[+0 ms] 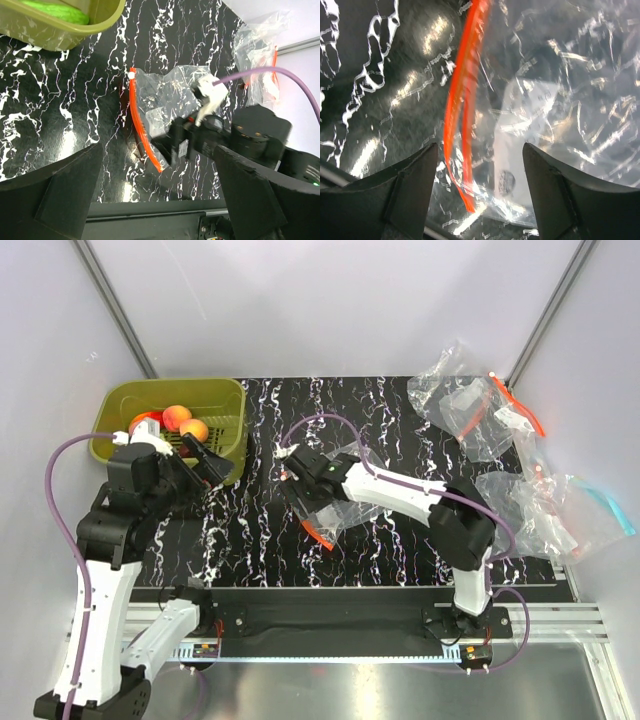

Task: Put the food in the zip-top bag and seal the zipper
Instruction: Pick up the zipper food storage bag at the center of the board.

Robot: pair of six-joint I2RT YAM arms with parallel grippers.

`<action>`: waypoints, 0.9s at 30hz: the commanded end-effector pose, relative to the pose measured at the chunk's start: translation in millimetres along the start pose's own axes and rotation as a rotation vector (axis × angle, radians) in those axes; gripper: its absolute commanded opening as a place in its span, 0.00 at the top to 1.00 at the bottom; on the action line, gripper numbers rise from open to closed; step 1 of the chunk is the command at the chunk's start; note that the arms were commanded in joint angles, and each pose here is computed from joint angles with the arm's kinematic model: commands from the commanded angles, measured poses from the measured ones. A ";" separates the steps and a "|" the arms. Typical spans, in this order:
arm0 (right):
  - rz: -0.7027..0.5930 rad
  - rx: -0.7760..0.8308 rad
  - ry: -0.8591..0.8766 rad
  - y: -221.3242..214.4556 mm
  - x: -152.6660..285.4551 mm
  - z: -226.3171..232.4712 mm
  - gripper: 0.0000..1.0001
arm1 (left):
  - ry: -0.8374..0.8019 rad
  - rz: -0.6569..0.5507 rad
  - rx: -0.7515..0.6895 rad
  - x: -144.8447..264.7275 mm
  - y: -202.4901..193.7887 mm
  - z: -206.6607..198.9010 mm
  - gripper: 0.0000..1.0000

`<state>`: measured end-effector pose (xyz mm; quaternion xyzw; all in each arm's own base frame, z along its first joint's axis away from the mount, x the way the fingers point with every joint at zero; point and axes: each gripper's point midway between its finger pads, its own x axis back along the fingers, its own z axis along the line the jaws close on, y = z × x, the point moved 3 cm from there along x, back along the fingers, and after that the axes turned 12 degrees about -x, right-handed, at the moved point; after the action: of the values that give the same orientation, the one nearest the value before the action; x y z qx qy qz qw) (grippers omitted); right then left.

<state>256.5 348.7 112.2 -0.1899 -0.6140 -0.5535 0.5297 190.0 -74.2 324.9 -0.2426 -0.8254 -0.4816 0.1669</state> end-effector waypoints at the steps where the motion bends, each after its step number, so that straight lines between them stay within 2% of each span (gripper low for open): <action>1: -0.075 0.054 -0.048 19.9 -2.2 7.8 0.24 | -0.043 -0.014 -0.018 5.7 6.9 -7.8 0.01; 14: -0.028 0.091 -0.080 0.4 -29.5 22.8 0.25 | 0.022 -0.007 -0.062 6.1 19.6 -1.6 0.01; 18: -0.022 0.099 -0.088 2.1 -39.4 25.2 0.30 | 0.026 0.001 -0.068 4.4 19.2 -0.8 0.01; 20: -0.030 0.094 -0.095 6.1 -40.3 25.6 0.42 | 0.026 0.004 -0.069 4.1 18.7 -0.8 0.01; 21: -0.025 0.094 -0.115 4.4 -42.4 23.3 0.52 | 0.024 0.000 -0.075 4.8 19.4 -1.0 0.01; 22: -0.025 0.092 -0.117 5.1 -41.5 23.4 0.70 | 0.026 -0.003 -0.080 4.5 20.2 -0.7 0.01; 23: -0.032 0.091 -0.117 7.2 -39.3 23.0 0.77 | 0.025 -0.006 -0.085 5.3 20.5 -0.9 0.01; 25: -0.070 0.072 -0.092 15.1 -26.7 27.1 0.91 | 0.029 0.001 -0.102 4.2 19.6 0.8 0.01; 27: -0.107 0.058 -0.061 24.8 -9.4 32.2 0.95 | 0.035 0.027 -0.114 0.4 14.9 3.6 0.01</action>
<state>257.3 378.3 69.8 -0.2012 -0.6647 -0.5076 0.5099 195.2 -65.2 324.2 -0.2548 -0.7975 -0.5114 0.1937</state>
